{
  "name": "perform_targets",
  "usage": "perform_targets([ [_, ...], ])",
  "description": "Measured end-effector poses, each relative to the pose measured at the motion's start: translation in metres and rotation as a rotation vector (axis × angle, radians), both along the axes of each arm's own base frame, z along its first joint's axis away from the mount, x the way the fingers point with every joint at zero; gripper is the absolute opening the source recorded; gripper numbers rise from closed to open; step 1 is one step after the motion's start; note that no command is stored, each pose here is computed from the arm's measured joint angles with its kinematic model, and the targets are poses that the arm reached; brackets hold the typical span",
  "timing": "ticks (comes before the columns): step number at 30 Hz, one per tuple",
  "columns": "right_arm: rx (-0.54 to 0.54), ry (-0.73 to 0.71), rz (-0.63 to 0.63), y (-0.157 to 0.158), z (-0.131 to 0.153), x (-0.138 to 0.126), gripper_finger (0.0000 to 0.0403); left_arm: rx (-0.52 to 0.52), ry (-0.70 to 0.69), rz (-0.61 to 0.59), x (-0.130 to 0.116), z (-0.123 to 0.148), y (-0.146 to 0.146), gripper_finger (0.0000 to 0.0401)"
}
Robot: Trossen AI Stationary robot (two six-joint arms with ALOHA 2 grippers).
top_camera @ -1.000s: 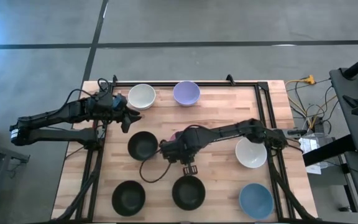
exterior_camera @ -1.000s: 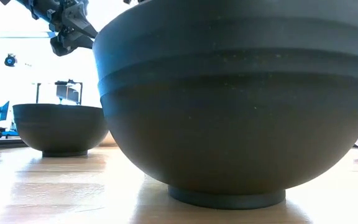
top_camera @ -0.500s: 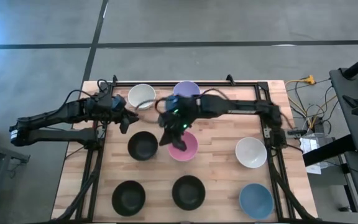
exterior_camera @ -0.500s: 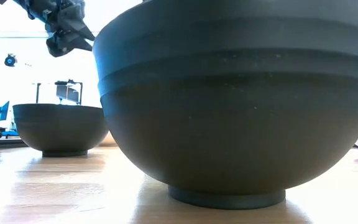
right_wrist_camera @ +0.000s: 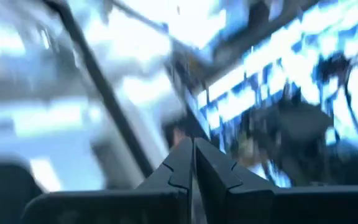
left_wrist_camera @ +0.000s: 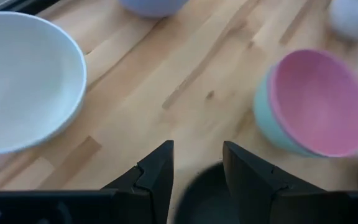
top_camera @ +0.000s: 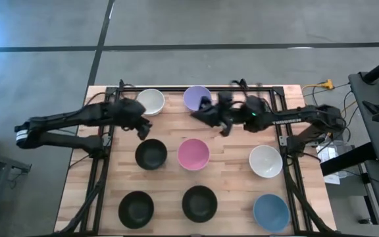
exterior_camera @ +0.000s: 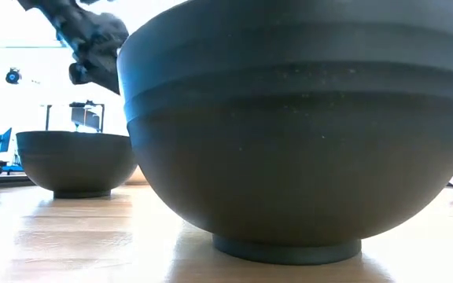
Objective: Nest bowls inside each other
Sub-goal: Stack the top white bowl on top of the pink bowl
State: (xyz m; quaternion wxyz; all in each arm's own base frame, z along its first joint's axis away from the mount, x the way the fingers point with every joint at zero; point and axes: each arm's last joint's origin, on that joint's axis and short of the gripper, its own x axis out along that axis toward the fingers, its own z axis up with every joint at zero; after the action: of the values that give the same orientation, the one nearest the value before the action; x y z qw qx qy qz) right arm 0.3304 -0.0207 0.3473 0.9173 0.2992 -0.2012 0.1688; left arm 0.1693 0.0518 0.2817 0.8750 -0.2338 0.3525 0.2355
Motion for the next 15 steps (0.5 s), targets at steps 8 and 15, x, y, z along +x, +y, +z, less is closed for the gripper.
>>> perform_targets([
  [8, 0.192, -0.072, 0.034, 0.007, -0.047, -0.034, 0.0013, -0.065, 0.204, 0.03, 0.039, -0.009, 0.045, 0.0122],
  [15, 0.185, -0.075, 0.069, 0.019, -0.054, -0.038, 0.0013, -0.106, 0.378, 0.073, 0.053, -0.016, 0.093, 0.0122],
])
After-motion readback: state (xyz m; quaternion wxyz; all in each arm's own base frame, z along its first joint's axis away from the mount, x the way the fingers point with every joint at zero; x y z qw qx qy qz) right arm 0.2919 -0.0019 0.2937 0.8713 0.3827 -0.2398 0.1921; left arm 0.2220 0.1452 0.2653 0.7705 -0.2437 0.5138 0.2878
